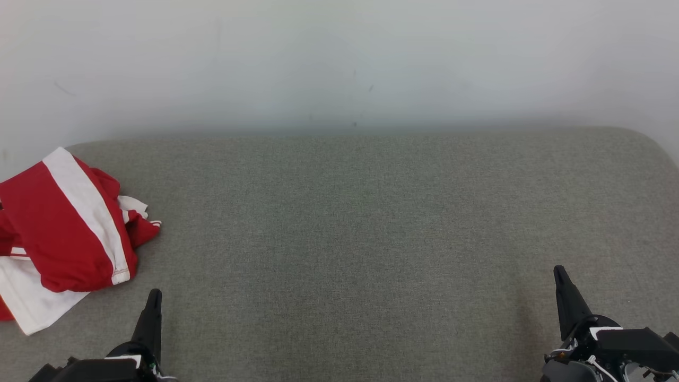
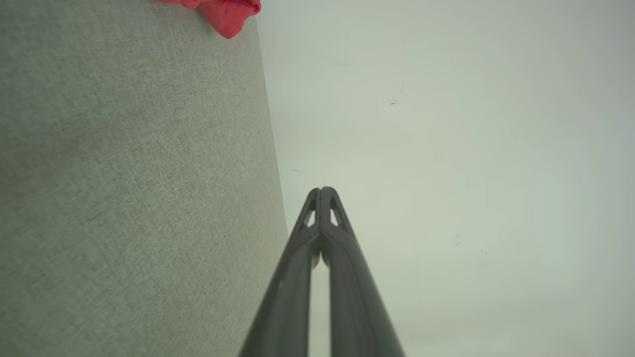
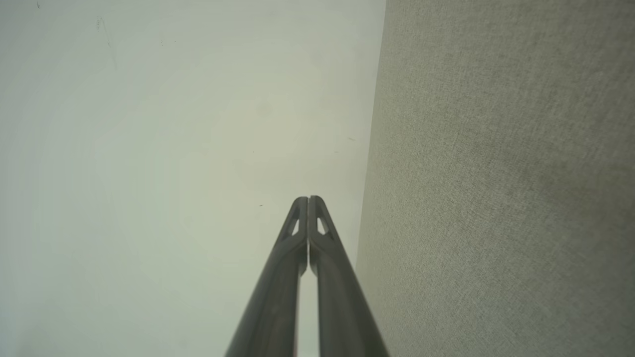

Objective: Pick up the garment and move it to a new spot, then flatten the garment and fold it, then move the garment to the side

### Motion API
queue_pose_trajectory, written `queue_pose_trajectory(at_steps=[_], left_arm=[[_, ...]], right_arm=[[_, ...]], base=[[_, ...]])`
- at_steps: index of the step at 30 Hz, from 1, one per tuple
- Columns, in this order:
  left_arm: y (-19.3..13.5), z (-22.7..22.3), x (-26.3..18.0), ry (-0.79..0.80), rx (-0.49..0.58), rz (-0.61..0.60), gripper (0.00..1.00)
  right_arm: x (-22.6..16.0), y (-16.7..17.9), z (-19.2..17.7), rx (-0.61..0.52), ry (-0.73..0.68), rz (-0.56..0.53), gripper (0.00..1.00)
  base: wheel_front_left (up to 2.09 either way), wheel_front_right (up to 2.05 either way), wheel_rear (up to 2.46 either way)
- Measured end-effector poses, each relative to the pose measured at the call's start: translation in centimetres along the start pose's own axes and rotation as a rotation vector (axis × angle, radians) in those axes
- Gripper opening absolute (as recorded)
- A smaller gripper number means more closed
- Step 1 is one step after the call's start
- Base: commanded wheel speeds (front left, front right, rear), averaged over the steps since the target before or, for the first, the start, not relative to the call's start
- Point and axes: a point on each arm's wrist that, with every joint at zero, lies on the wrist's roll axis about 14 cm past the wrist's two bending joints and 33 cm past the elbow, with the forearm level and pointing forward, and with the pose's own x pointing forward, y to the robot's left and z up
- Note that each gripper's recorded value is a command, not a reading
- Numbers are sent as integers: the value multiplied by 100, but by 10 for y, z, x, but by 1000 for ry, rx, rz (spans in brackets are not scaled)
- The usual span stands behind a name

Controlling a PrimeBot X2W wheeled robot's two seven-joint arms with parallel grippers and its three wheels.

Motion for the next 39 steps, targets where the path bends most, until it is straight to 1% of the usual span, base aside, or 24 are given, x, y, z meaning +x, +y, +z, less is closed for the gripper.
queue_pose_trajectory(at_steps=[4, 5, 6, 7, 11, 17, 21, 29, 30, 39], left_arm=[[0, 0, 0, 0, 0, 0, 0], [2, 0, 0, 1, -1, 6, 100], [6, -1, -2, 1, -2, 18, 0], [11, -1, -4, 1, -5, 33, 100], [27, -2, -12, -3, -9, 81, 100], [25, -2, -11, -17, 32, 75, 100], [23, 0, -11, -25, 94, 71, 100], [14, 0, -9, -31, 272, 52, 100], [14, 0, -9, -31, 272, 52, 100], [9, -2, -9, -30, 490, 39, 100]], right_arm=[[0, 0, 0, 0, 0, 0, 0], [-1, -2, 0, 1, 0, -6, 100], [-3, -7, 0, 3, -1, -20, 0], [-5, -13, 0, 5, -1, -38, 100], [-15, -32, -1, 10, -7, -95, 100], [-14, -30, -6, -38, -4, -91, 100], [-13, -28, -7, -87, -7, -85, 100], [-12, -22, -8, -230, -8, -71, 100], [-12, -22, -8, -230, -8, -71, 100], [-10, -12, -14, -434, 5, -34, 100]], base=[[0, 0, 0], [0, 0, 0], [0, 0, 0], [0, 0, 0], [0, 0, 0], [0, 0, 0], [0, 0, 0], [0, 0, 0], [0, 0, 0], [0, 0, 0]])
